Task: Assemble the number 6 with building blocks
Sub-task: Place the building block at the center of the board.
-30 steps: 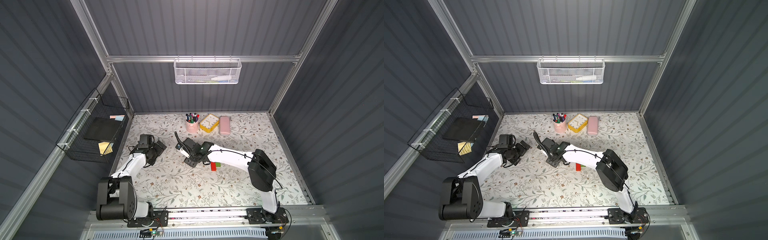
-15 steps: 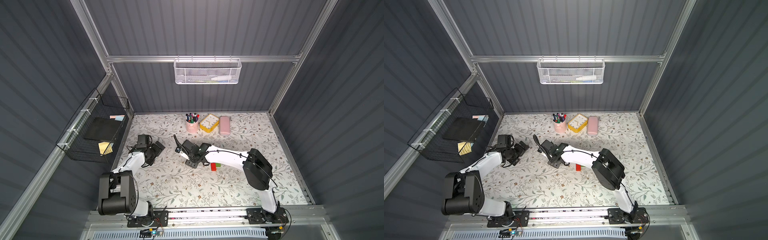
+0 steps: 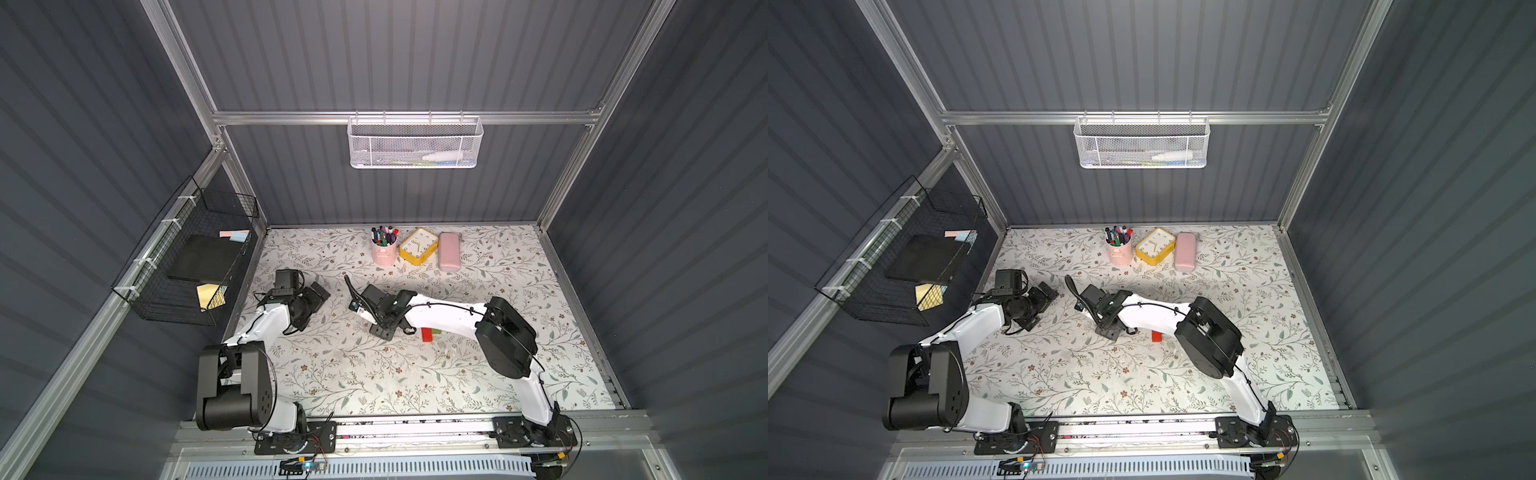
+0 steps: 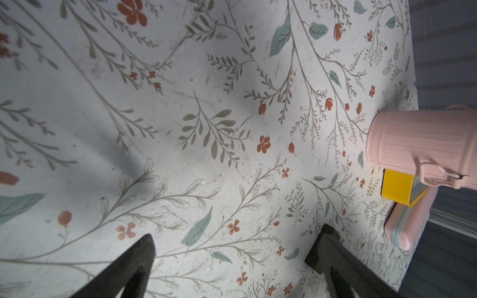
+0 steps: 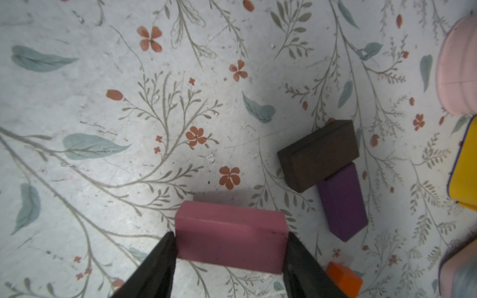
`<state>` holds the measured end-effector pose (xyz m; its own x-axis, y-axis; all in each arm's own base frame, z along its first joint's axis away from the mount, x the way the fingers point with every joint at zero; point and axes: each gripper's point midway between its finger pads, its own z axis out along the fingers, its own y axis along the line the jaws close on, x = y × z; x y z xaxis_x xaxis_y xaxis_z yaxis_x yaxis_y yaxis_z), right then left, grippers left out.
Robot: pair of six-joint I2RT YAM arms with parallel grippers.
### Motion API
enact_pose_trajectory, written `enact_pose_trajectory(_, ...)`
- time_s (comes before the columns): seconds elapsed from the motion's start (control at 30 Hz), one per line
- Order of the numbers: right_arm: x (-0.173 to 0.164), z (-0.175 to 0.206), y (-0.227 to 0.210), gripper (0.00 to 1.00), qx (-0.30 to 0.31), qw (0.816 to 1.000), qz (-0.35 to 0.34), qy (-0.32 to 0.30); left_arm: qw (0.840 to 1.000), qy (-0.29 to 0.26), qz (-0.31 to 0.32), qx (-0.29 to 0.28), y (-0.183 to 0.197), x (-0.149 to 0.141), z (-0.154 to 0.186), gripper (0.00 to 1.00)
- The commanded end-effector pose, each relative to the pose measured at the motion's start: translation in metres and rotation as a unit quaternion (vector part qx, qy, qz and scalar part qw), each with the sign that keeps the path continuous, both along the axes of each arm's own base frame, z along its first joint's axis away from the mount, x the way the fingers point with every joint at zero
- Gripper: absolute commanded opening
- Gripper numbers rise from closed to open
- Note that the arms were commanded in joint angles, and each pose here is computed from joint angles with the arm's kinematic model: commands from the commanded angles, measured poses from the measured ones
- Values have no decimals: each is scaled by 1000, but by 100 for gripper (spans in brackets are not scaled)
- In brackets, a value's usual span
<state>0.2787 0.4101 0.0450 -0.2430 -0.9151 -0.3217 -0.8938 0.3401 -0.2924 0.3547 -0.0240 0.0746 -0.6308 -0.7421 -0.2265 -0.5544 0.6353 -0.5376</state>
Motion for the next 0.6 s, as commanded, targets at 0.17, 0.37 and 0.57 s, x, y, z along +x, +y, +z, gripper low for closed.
enact_pose_trajectory(0.17, -4, -17, 4, 59, -8, 1000, 10, 11, 1000, -4, -9, 1, 1, 6, 2, 100)
enact_pose_trajectory(0.37, 1, -19, 2, 59, -13, 1000, 4, 3, 1000, -2, -9, 1, 1, 6, 1, 100)
enact_pose_trajectory(0.57, 6, -19, -2, 61, -15, 1000, -7, -5, 1000, -1, -9, 1, 2, 6, 0, 100)
